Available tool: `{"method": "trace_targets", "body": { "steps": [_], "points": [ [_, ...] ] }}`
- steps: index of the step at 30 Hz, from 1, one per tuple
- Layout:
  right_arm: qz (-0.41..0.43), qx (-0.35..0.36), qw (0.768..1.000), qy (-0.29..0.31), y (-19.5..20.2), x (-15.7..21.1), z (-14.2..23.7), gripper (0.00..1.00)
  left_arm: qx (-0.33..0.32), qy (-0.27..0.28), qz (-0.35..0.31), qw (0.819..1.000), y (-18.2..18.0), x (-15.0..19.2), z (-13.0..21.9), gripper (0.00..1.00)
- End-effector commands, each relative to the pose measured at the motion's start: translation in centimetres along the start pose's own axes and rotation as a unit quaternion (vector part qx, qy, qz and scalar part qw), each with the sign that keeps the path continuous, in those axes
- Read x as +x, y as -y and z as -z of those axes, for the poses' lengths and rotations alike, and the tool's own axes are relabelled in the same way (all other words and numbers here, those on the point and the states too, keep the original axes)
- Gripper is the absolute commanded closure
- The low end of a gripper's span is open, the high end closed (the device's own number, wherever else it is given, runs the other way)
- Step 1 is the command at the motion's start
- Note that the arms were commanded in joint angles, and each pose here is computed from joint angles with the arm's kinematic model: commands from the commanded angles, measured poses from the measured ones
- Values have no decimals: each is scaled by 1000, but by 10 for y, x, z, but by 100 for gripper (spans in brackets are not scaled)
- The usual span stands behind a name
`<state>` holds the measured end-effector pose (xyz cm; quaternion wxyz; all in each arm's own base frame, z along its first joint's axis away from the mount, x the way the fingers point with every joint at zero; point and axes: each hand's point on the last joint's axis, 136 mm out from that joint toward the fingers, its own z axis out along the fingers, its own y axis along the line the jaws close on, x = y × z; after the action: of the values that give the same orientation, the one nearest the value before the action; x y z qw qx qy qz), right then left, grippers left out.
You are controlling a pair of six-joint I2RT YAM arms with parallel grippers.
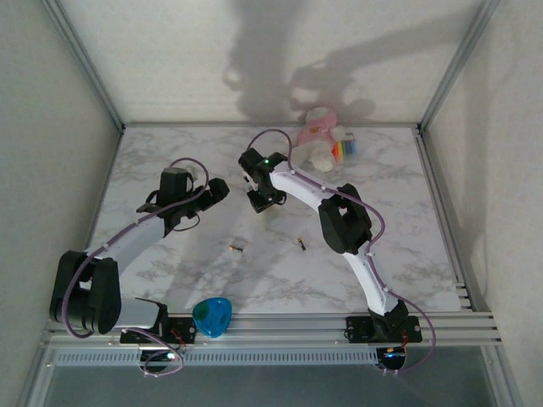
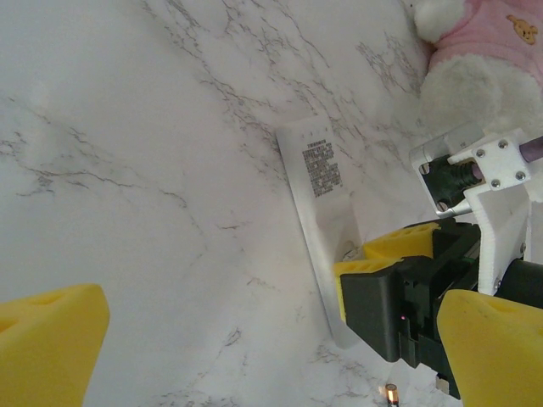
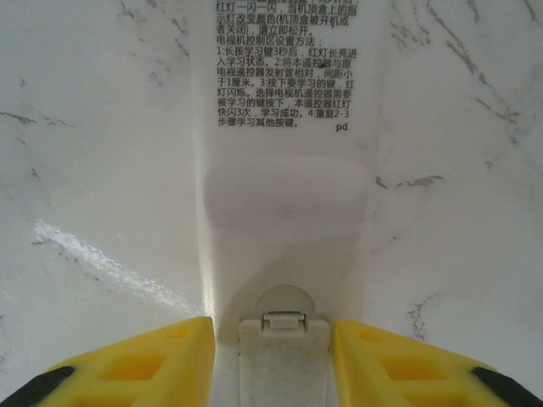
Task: Load the batteries into the remote control
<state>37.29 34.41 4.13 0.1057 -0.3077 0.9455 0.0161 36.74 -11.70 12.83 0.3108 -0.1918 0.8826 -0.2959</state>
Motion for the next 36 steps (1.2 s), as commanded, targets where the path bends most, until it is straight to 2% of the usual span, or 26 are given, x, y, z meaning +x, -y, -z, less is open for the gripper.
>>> {"method": "trace_targets", "body": {
  "steps": [1,12,19,21,24,31,36],
  "points": [
    [2,5,1000,-13,-2,5,-6,64,13,11,-11,1000,10,-9,6,0],
    [-15,19,999,24,6,-4,25,66,16,12,-10,1000,11,-9,6,0],
    [-57,21,997,50,20,-7,50,66,20,10,-7,1000,12,-8,7,0],
    [-81,20,995,54,35,-7,52,67,21,11,-8,1000,12,-8,7,0],
    [-101,15,993,53,44,-2,52,67,22,11,-7,1000,13,-8,7,0],
    [-53,-9,997,47,17,0,41,55,24,9,-7,1000,14,-6,7,0],
    [-39,0,999,30,14,-2,24,52,23,8,-7,1000,13,-5,8,0]
  ]
}}
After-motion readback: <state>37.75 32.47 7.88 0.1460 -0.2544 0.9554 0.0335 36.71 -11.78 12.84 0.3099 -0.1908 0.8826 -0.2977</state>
